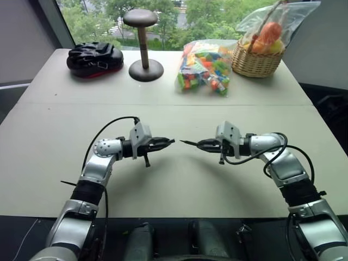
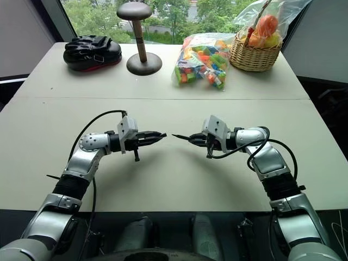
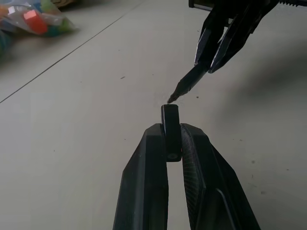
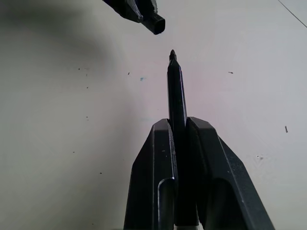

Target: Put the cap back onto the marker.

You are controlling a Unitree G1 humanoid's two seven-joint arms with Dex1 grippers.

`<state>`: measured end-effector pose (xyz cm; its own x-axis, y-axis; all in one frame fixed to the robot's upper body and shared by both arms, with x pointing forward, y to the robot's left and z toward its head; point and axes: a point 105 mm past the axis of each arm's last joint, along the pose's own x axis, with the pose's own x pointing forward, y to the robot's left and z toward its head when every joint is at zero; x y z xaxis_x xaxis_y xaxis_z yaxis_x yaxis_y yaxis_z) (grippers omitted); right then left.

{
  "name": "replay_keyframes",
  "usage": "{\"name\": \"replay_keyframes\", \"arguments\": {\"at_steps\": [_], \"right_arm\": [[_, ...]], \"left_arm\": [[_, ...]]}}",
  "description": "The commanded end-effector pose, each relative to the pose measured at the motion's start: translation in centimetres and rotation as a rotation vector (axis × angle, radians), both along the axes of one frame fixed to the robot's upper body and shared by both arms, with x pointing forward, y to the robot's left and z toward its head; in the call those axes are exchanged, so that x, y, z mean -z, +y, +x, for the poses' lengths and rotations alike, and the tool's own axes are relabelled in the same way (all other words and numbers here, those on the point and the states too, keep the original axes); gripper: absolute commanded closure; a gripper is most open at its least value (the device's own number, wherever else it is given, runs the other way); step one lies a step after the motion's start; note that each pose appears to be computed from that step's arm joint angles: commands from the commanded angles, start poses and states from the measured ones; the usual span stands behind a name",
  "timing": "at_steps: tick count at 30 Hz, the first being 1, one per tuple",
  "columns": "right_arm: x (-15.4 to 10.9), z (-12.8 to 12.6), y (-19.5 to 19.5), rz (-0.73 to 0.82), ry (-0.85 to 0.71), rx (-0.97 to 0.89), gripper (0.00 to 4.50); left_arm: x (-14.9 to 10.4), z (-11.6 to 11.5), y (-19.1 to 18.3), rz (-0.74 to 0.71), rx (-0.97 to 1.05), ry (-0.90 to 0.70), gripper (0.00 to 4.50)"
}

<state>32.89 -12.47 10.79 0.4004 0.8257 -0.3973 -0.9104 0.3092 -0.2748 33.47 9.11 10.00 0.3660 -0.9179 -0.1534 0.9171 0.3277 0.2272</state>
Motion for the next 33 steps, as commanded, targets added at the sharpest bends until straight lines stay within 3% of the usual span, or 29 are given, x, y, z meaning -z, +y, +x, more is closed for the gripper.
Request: {"name": "replay_keyframes", "arguments": {"at_steps": [1, 25, 33], "right_arm": [[-1.1, 0.0, 0.5, 0.010, -0.046, -0.023, 4.50], [-1.3, -0.8, 1.5, 0.027, -0.050, -0.053, 4.50], [-0.8, -0.6, 0.7, 0.009, -0.037, -0.029, 4.50]], "left_arm": [[-1.6, 0.0, -0.7, -0.032, 0.024, -0.049, 4.44], [-1.0, 0.1, -1.3, -0.018, 0.044, -0.035, 4.44], [-1.4, 0.6, 0.1, 0.002, 0.015, -0.052, 4.44]]}}
